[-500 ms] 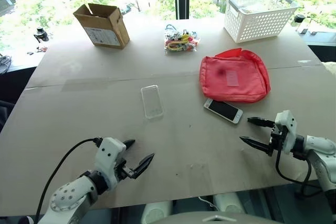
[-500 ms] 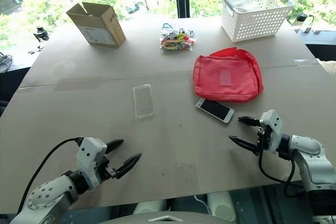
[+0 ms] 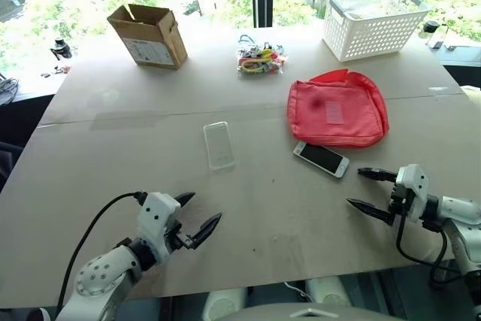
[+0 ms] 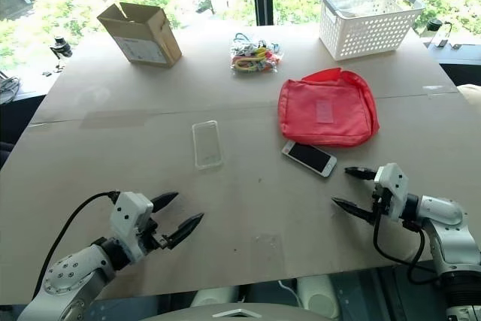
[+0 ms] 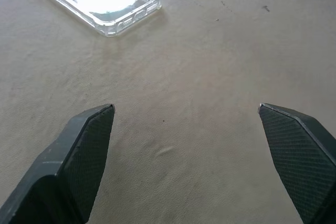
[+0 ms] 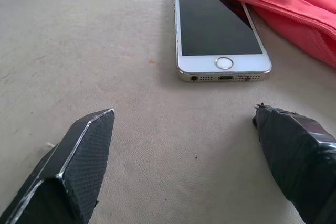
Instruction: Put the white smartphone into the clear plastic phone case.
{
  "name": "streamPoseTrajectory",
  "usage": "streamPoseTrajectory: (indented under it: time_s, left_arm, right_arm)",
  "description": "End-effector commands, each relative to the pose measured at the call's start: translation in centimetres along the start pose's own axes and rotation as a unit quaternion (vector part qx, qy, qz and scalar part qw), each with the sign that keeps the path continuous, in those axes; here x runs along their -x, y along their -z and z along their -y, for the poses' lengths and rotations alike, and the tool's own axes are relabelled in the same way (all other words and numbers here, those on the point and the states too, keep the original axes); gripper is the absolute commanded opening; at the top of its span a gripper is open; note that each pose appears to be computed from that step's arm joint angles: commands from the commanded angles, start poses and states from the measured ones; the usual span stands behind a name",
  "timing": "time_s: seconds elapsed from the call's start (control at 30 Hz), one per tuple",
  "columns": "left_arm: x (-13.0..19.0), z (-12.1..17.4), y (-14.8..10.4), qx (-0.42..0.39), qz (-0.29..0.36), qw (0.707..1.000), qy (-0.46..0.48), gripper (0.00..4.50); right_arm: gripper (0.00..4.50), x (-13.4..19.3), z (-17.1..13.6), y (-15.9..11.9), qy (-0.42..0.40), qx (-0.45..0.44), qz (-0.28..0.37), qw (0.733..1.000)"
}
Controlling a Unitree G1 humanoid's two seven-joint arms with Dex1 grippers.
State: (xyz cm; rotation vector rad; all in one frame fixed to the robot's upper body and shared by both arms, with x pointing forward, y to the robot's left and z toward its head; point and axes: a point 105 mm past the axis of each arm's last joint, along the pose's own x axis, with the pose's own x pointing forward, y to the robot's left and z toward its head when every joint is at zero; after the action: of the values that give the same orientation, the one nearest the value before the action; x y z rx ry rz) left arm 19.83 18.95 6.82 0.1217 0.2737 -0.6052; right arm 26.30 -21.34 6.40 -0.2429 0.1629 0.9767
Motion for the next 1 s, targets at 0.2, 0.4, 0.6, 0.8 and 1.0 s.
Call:
streamPoseTrajectory:
  time_s: [0.2, 0.4, 0.6, 0.8, 1.0]
  left_arm:
    - [-0.6, 0.0, -2.9, -0.051, 0.042, 0.998, 0.019, 4.47]
    - [-1.7, 0.6, -7.7, -0.074, 0.103, 0.99, 0.063, 4.47]
    - [-2.0, 1.5, -10.4, -0.093, 0.128, 0.984, 0.086, 4.47]
    - [-1.5, 2.7, -11.9, -0.082, 0.157, 0.976, 0.125, 4.47]
    - [-1.3, 2.7, -12.6, -0.069, 0.172, 0.974, 0.13, 4.47]
  right_arm:
    - [4.5, 0.4, 4.6, -2.3, 0.102, 0.092, 0.014, 0.99]
    - [4.5, 0.1, 10.5, -5.0, 0.25, 0.04, 0.066, 0.965]
    - [4.5, 0.2, 13.5, -4.3, 0.334, -0.065, 0.031, 0.94]
    - [4.5, 0.9, 14.6, -3.0, 0.379, -0.043, -0.046, 0.923]
    - [4.5, 1.7, 15.4, -2.1, 0.423, -0.074, -0.07, 0.9]
